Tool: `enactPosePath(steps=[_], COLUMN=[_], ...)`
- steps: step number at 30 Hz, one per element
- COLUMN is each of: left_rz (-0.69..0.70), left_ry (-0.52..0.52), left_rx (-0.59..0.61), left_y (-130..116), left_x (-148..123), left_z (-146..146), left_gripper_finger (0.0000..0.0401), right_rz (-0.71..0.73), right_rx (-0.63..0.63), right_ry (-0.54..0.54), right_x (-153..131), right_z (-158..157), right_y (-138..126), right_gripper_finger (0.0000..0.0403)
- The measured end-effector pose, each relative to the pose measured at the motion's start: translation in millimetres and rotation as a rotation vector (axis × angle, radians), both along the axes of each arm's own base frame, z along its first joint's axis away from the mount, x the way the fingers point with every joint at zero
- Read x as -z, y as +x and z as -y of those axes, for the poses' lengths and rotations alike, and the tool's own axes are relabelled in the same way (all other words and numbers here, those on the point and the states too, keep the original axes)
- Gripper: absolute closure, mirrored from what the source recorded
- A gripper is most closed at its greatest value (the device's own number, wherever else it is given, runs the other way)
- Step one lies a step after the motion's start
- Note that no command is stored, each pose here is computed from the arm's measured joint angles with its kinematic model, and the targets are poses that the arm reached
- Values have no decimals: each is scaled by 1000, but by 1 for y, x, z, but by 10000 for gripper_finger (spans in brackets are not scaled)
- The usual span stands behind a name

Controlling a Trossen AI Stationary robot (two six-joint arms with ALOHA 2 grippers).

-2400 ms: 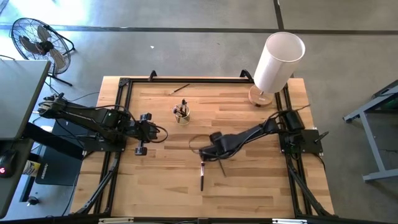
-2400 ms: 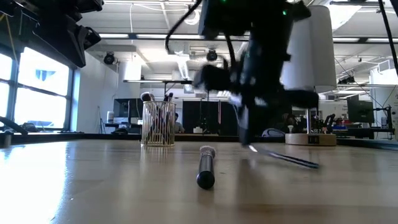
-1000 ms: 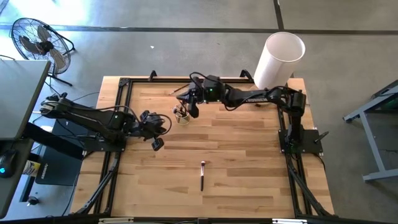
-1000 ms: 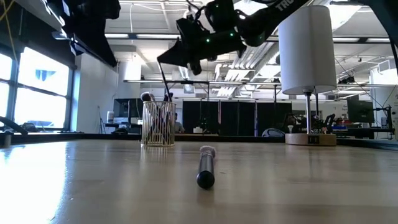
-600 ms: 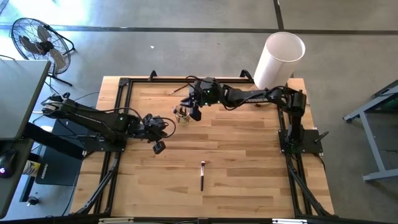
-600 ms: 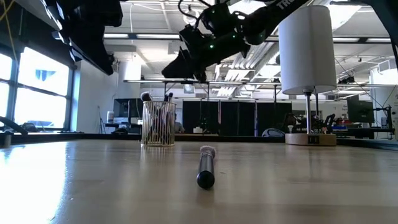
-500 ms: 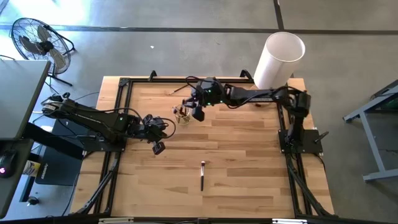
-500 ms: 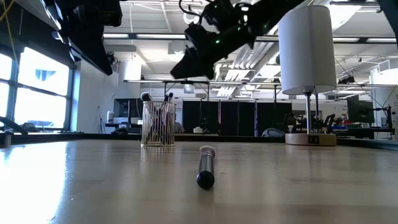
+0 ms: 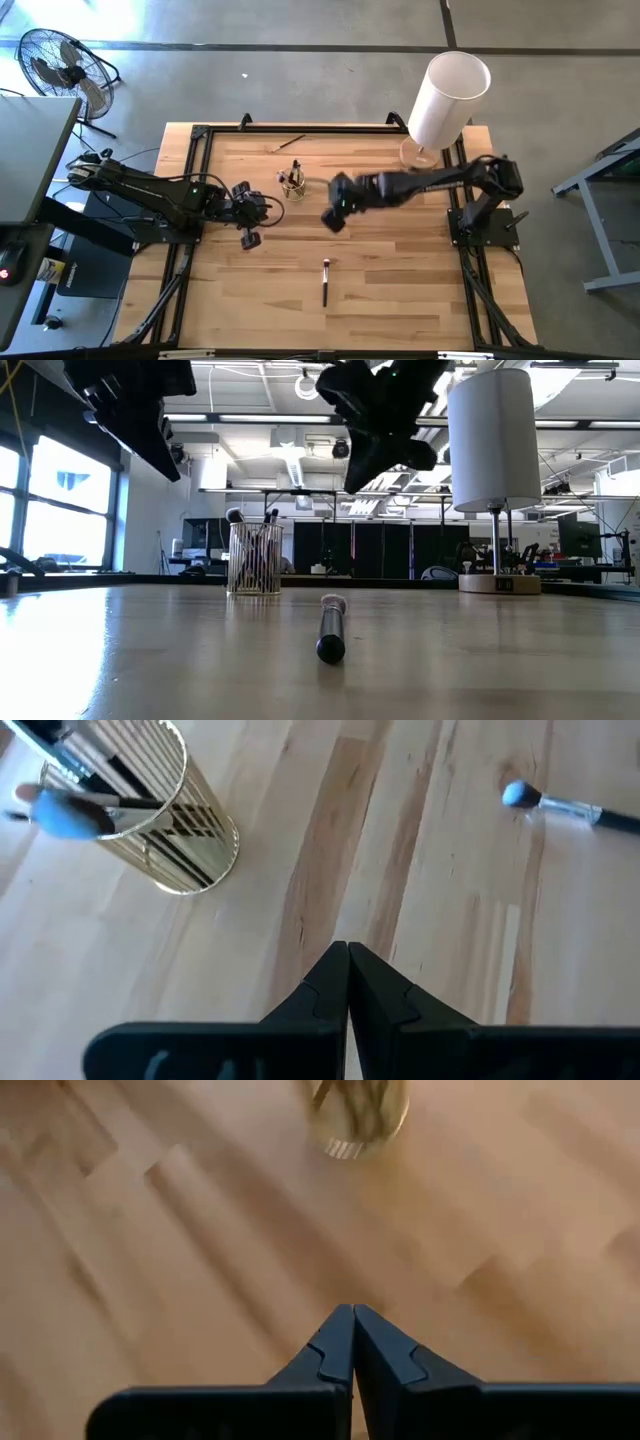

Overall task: Put items in baskets/containers
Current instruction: Put the makeup brush into the wire organizer

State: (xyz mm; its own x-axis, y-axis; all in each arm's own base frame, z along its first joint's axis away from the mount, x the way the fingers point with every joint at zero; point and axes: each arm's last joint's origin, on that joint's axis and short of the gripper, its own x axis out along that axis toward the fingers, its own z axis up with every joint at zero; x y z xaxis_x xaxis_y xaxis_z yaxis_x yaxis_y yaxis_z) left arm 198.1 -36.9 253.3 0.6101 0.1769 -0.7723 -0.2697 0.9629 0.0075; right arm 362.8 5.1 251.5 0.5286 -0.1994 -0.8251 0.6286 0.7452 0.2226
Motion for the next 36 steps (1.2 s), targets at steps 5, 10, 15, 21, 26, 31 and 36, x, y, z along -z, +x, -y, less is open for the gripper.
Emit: enactPosePath(steps=[5,10,15,21,26,31,36], left_rz=[-23,-42,-65,-81,-98,-139,-169], left_ry=[-9,-25,-9,-3,5,9,13], left_rx=[94,159,175,186,196,196,196], left_y=[0,-1,-2,-3,-5,-8,-11], left_x=[0,1,2,3,4,6,7], left_z=[2,3,3,3,2,2,1], left_gripper_finger=[401,401,401,401,401,401,401], right_rz=[-24,-50,-45,-85,-143,-155,-155], right_rx=[173,282,333,344,410,490,512], right_ry=[155,287,365,385,423,483,514], right_x=[24,47,58,62,76,83,83], right_z=[-44,-77,-100,-110,-106,-103,-103], right_y=[4,8,14,30,39,42,43], right_gripper_finger=[401,402,402,402,403,402,381])
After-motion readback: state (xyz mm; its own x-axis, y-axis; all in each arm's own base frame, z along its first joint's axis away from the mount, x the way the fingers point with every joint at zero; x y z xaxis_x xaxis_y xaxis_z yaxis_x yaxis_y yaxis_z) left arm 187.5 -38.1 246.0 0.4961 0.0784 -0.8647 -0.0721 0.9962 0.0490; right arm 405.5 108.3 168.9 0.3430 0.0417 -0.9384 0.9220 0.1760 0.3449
